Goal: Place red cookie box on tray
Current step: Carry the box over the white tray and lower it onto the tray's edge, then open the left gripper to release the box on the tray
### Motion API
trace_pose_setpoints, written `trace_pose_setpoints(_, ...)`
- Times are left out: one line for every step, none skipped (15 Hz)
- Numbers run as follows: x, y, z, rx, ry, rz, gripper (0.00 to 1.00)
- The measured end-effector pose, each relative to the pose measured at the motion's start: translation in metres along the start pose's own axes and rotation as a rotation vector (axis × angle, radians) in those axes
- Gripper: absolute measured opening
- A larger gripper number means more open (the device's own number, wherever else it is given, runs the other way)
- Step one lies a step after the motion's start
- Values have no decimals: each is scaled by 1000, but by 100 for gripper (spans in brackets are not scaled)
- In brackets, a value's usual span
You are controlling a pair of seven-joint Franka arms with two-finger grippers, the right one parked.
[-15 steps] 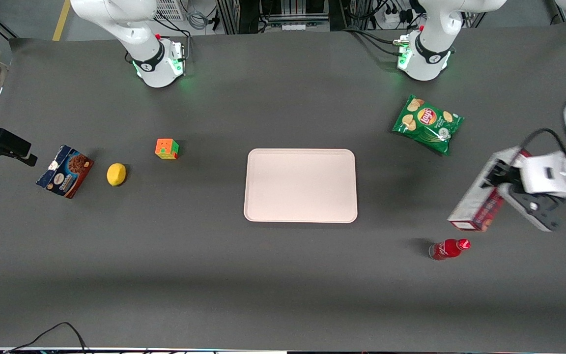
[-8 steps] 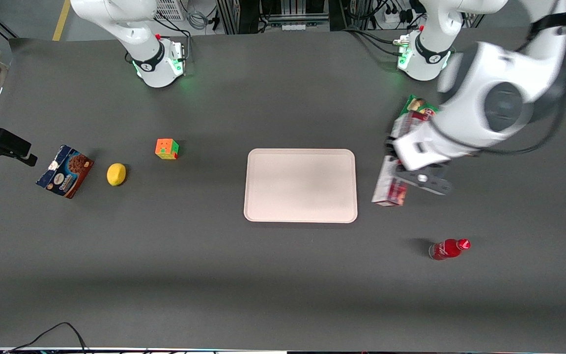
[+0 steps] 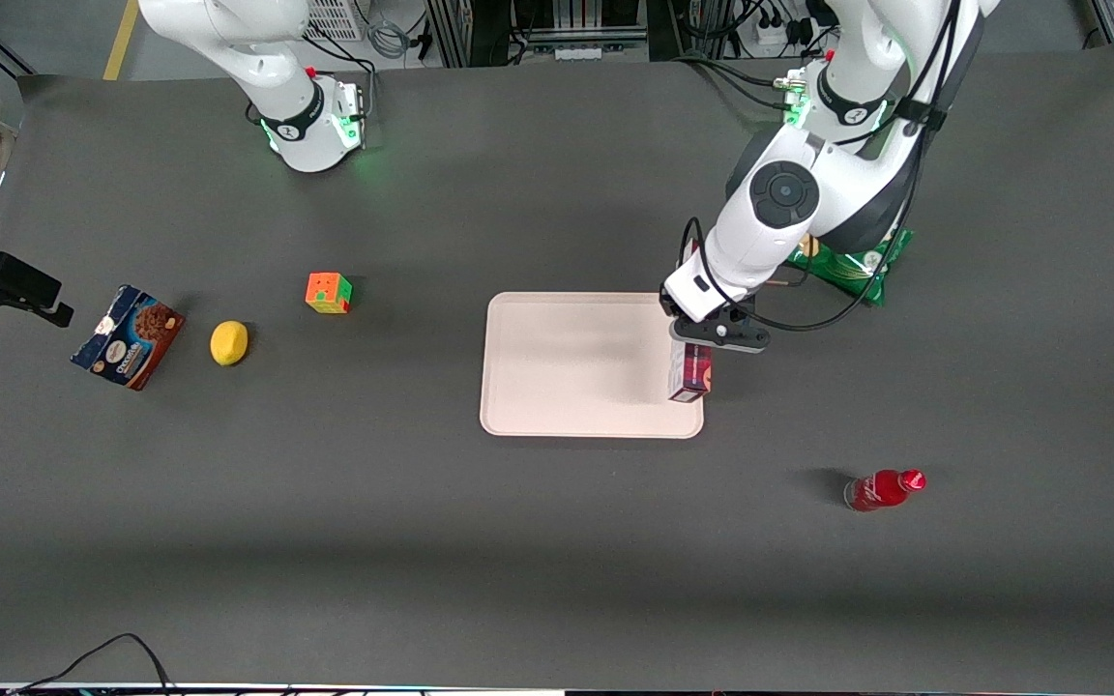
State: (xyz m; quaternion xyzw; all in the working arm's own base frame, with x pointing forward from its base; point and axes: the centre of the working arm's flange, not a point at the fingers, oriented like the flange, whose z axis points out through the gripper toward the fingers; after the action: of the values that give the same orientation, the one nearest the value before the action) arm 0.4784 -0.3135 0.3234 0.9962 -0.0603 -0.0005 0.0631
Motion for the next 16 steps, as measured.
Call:
trace_pose_setpoints(-2,-3,11,-5,7,-7,33)
trace_pose_setpoints(-2,-4,22,-11,10,-11,33)
trace_pose_setpoints(-1,-5,31,-17,13,-15,33)
trace_pose_setpoints(0,-5,39,-24,17,-23,33)
trace_pose_setpoints(1,-5,48,-29,19,-30,33)
trace_pose_setpoints(1,-5,57,-28,18,-32,33)
trace_pose_setpoints(0,-4,66,-19,17,-34,33)
trace_pose_setpoints(-1,-3,74,-3,21,-34,33)
trace_pose_setpoints(-1,-3,80,14,28,-36,33)
trace_pose_setpoints(0,-4,84,30,33,-43,33)
trace_pose_setpoints(0,-6,87,40,35,-52,33)
trace_pose_setpoints(1,-6,89,42,36,-60,33)
trace_pose_setpoints(2,-6,90,42,36,-67,33)
trace_pose_setpoints(4,-7,90,42,38,-75,33)
trace_pose_setpoints(8,-9,91,42,40,-86,33)
trace_pose_setpoints(10,-10,92,43,41,-96,33)
